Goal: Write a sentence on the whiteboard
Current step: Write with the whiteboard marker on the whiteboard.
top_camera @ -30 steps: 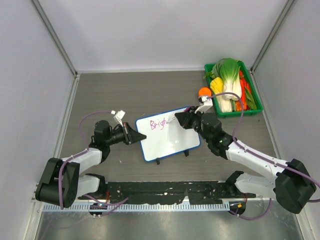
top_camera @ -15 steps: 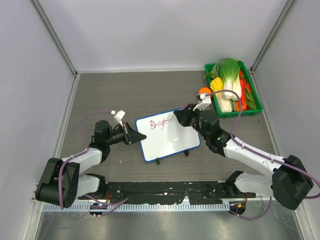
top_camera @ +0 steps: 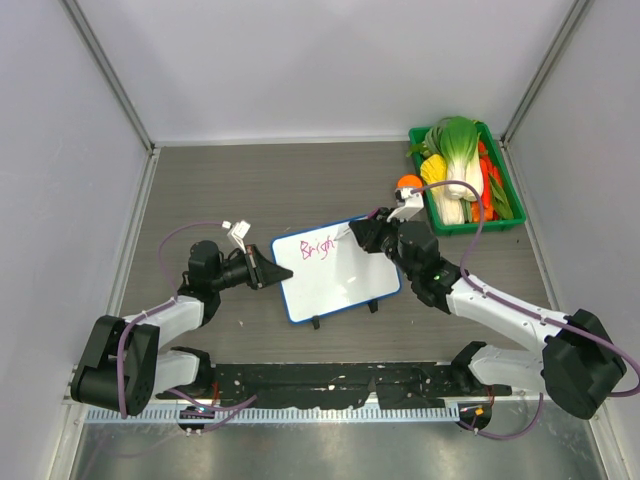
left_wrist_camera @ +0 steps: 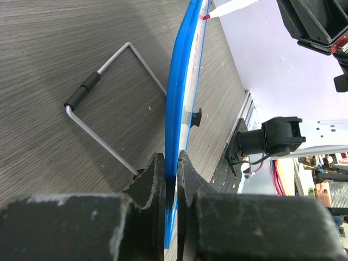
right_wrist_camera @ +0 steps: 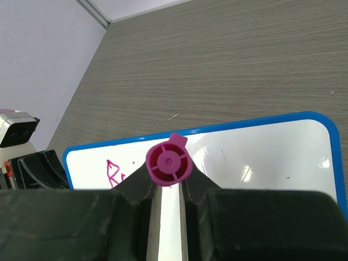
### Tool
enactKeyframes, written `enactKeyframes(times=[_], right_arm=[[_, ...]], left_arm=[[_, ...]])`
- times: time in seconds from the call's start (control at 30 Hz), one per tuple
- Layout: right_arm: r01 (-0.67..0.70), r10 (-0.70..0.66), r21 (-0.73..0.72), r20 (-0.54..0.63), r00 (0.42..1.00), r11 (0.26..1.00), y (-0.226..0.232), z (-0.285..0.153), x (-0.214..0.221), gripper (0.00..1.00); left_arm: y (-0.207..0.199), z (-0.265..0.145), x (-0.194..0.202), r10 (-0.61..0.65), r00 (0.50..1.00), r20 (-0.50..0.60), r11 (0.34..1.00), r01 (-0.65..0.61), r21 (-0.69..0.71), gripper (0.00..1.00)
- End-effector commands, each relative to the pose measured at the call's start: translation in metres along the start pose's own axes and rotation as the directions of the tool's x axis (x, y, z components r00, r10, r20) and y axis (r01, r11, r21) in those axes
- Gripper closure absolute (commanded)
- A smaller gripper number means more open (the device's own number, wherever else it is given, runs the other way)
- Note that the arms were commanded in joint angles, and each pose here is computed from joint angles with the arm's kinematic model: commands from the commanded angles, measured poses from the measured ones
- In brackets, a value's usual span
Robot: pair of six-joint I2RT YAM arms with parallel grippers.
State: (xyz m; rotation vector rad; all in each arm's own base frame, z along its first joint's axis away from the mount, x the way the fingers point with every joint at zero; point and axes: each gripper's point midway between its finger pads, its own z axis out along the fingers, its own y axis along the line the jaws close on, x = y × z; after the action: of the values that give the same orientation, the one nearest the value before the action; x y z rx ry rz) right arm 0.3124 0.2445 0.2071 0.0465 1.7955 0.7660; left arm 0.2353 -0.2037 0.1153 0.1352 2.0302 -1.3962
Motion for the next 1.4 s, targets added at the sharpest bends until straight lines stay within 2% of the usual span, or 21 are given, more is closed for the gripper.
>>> enactKeyframes(times=[0.0, 0.7, 0.93, 1.37], right_arm=[[0.014, -0.015, 0.034, 0.028, 0.999, 0.999, -0.009, 0.001, -0.005, 0.99], [0.024, -0.03, 0.084, 0.074, 0.997, 0.996, -0.017, -0.003, -0.023, 0.99], [-0.002, 0.001, 0.011, 0.117, 0.993, 1.0, 0.003, -0.005, -0.043, 0.99], [-0.028, 0.033, -0.046, 0.117, 0.993, 0.999, 0.018, 0.002, -0.046, 0.99]], left_arm=[[0.024, 0.0, 0.002, 0.029, 1.0, 0.011, 0.994, -0.028, -0.103, 1.0], [0.024, 0.0, 0.002, 0.03, 0.999, 0.012, 0.994, -0.029, -0.104, 1.0], [0.024, 0.0, 0.001, 0.032, 0.999, 0.01, 0.994, -0.031, -0.101, 1.0], [0.025, 0.0, 0.002, 0.029, 1.0, 0.011, 0.994, -0.028, -0.105, 1.0]])
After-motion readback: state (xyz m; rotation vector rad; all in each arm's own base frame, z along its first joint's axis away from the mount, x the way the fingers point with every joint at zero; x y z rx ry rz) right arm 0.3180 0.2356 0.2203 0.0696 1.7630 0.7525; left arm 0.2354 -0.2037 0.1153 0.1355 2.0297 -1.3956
